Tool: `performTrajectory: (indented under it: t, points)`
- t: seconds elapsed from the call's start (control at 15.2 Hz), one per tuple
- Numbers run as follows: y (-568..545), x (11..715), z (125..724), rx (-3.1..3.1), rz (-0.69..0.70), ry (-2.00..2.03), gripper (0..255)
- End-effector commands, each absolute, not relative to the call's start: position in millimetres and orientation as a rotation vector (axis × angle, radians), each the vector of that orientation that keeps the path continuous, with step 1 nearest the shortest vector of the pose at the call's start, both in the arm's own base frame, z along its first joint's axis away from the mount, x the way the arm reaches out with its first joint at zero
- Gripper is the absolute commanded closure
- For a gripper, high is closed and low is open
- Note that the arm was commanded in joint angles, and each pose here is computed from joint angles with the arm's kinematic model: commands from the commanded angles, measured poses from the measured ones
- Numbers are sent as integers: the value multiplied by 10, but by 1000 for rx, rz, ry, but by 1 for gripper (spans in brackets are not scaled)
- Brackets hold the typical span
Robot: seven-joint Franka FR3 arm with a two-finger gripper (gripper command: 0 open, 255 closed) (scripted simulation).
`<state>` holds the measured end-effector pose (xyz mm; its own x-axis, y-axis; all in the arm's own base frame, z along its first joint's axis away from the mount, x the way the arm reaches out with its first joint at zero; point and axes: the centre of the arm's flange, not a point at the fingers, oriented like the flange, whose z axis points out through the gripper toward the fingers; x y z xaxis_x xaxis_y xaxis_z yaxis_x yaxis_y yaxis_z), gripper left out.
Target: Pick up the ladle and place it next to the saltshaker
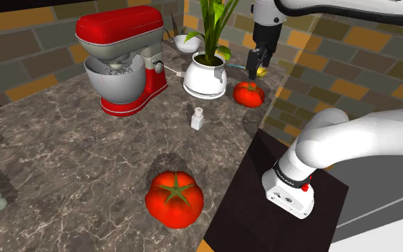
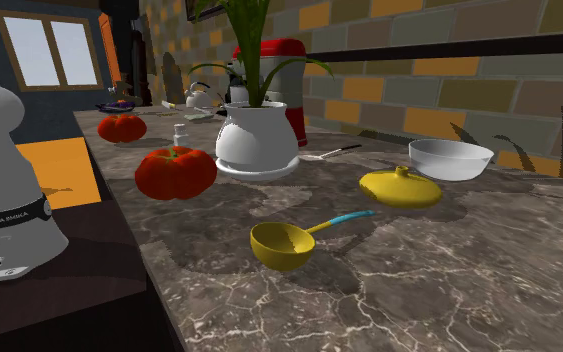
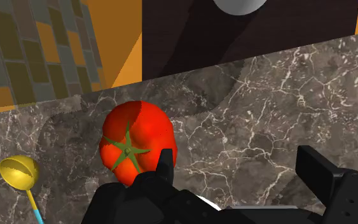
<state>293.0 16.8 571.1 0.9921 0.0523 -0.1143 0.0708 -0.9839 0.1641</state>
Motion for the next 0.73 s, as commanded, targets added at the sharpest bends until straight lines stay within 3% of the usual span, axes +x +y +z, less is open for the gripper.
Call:
performTrajectory:
  t: [0.0, 0.66]
  points:
    - [168, 2930, 5711, 2967, -164, 92, 0]
    - [-1113, 3438, 5381, 3041, -163, 153, 0]
